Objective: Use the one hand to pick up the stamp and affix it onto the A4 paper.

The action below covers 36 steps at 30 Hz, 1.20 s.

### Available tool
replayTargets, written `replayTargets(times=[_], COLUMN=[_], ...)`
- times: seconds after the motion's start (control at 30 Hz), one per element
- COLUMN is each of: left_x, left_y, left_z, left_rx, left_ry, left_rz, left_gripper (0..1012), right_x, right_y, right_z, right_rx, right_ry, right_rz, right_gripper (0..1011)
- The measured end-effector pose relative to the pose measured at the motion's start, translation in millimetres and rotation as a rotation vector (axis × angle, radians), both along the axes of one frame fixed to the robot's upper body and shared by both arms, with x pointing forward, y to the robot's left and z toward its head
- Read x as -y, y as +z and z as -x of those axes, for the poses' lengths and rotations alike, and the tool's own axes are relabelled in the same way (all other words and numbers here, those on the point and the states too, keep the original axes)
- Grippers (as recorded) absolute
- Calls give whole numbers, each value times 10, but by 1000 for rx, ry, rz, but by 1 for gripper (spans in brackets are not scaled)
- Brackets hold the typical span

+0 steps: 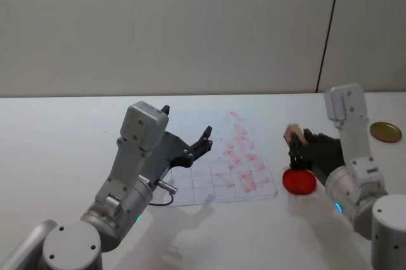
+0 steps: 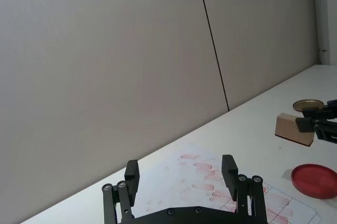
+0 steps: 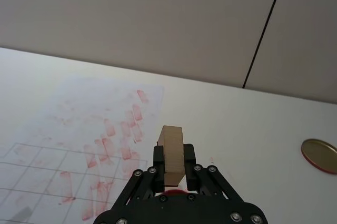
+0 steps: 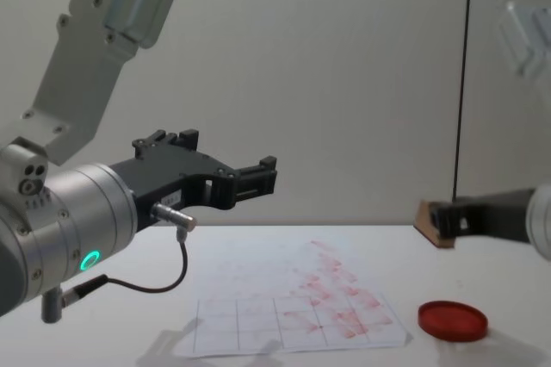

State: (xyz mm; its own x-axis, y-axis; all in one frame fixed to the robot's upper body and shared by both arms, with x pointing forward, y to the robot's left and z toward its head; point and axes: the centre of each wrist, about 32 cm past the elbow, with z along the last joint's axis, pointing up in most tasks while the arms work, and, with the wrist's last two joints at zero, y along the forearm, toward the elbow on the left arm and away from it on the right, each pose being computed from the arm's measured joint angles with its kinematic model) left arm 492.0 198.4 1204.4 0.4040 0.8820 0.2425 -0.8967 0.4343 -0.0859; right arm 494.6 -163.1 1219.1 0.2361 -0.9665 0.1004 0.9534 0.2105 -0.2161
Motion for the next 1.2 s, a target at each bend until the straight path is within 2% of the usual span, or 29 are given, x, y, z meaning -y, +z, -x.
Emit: replayTargets(times=[0.2, 0.43, 0.67, 1.2], left_x=[0, 0, 0, 0], left_y=[0, 0, 0, 0], left_z=[0, 0, 0, 0], left_rx=[0, 0, 0, 0], left_ry=[0, 0, 0, 0], left_rz=[0, 0, 0, 0], left_gripper=[993, 993, 993, 993], right_x=[-59, -154, -277, -446], right_y=[83, 71, -48, -275], right_z=[-17, -98, -253, -548], right_rx=[13, -24, -87, -181], right_ry=[35, 71, 101, 121], right_rz=[0, 12, 41, 92], right_gripper=[204, 204, 204, 204])
